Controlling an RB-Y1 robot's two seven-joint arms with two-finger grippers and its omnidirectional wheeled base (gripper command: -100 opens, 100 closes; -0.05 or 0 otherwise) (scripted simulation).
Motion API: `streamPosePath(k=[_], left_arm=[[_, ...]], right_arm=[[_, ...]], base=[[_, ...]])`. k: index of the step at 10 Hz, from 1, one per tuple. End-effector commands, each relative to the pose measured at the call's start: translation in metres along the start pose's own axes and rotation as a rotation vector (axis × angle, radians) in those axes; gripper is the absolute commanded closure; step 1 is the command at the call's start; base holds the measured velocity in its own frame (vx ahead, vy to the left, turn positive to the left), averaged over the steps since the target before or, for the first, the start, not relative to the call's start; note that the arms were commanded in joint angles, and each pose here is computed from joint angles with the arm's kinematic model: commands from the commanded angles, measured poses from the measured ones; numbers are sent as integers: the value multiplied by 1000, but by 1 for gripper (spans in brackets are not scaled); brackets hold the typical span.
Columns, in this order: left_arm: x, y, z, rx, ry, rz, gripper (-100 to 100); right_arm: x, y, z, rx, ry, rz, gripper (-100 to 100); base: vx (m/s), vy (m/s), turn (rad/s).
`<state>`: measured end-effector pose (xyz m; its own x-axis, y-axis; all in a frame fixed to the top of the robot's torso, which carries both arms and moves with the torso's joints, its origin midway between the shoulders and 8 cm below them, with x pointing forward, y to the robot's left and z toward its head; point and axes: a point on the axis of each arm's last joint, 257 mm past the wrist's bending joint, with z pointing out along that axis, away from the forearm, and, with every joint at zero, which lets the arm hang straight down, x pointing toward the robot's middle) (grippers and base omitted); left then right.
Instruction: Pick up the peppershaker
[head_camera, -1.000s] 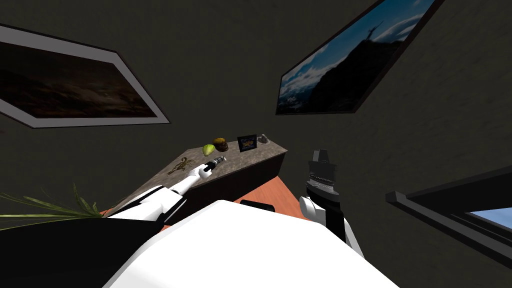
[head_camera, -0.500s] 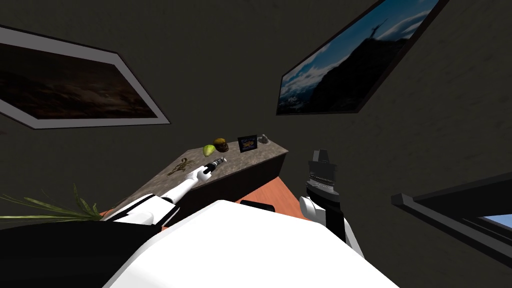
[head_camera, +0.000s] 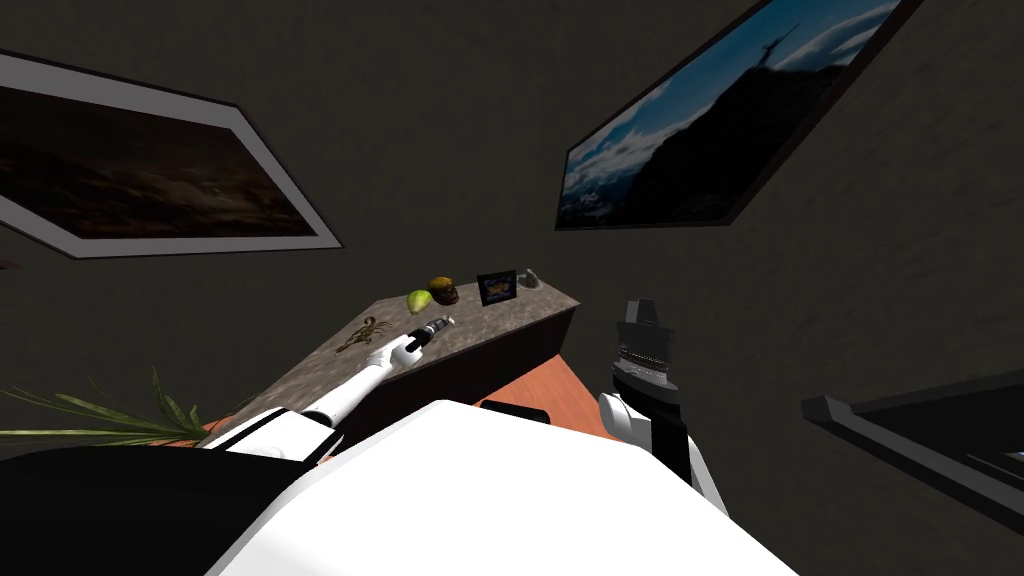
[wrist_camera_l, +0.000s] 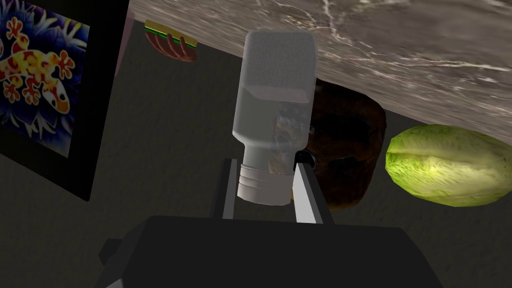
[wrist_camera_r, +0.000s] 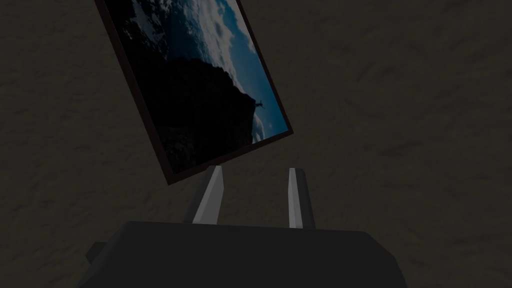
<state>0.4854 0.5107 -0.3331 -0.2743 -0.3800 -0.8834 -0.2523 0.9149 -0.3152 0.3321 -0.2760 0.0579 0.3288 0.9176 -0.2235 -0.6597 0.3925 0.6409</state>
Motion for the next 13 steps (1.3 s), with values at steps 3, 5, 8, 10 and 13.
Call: streamPosePath(k=[3, 5, 8, 10, 13], left_arm=[[-5, -16, -13, 17, -19, 3, 100], [4, 1, -29, -31, -11, 6, 100], [-1, 2, -41, -53, -26, 10, 100], [-7, -17, -44, -15, -40, 11, 100], [-11, -23, -42, -6, -46, 9, 0]], right_arm=[[0, 0, 0, 0, 0, 0, 0], [0, 0, 0, 0, 0, 0, 0], [0, 0, 0, 0, 0, 0, 0], [0, 0, 0, 0, 0, 0, 0], [0, 0, 0, 0, 0, 0, 0]], base=[[26, 27, 10], [37, 33, 5], [14, 15, 5], [21, 23, 21], [1, 0, -4]])
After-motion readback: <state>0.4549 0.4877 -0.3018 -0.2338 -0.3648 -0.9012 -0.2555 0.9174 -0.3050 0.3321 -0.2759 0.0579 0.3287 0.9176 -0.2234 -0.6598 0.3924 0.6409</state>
